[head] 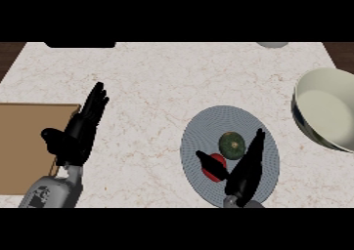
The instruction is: Pick the squash from the placemat and place it in the bowl
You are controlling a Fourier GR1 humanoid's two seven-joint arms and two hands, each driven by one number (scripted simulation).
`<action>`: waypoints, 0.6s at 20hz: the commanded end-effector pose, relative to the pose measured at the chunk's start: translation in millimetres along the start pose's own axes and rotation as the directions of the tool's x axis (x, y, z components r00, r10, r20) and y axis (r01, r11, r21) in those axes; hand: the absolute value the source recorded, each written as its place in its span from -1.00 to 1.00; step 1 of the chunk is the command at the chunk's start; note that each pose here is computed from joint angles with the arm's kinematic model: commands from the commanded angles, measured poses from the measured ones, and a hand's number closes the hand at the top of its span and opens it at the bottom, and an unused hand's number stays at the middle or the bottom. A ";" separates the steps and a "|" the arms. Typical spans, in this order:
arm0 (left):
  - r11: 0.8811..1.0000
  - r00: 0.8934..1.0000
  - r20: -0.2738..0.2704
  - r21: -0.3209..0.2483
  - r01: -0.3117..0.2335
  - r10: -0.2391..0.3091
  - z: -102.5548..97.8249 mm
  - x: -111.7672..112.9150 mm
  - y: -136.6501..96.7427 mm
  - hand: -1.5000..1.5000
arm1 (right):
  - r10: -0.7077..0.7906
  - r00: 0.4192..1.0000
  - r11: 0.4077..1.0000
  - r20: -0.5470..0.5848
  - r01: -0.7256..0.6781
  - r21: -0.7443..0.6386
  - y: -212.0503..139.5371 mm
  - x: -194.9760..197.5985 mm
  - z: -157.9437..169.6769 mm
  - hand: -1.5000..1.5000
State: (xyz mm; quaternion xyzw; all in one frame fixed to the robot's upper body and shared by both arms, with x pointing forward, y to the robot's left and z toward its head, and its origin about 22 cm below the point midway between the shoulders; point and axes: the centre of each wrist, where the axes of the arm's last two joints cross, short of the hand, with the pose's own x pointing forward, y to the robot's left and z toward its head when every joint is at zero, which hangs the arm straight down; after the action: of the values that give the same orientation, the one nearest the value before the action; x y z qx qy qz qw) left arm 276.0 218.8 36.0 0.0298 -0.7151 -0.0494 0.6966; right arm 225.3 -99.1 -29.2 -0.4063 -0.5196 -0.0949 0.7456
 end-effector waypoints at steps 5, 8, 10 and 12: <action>1.000 1.000 0.012 0.016 -0.009 0.008 5.6 -8.6 -3.2 0.00 | 0.049 0.996 0.999 -0.078 -0.048 0.015 20.9 -10.8 -8.3 -1.00; 1.000 1.000 -0.001 -0.008 -0.012 0.012 -6.8 -1.1 -11.4 0.00 | 0.038 0.997 0.999 -0.061 -0.036 0.033 14.8 -22.2 -13.3 -1.00; 1.000 1.000 0.001 0.004 0.009 -0.009 -12.2 -11.5 -1.8 0.00 | 0.142 0.989 0.984 0.034 -0.145 0.106 24.4 -6.9 -16.1 1.00; 1.000 1.000 0.011 -0.001 0.009 -0.009 2.4 -3.5 -10.6 0.00 | 0.201 0.978 0.970 0.061 -0.207 0.129 20.1 -29.0 -11.7 1.00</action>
State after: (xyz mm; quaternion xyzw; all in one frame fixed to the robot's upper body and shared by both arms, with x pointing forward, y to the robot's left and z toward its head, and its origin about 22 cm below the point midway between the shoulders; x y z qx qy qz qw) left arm 275.9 211.2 27.2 0.0291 -0.7155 -0.0516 0.6961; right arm 239.8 -102.8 -51.6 -0.4054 -0.5044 -0.0516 0.7606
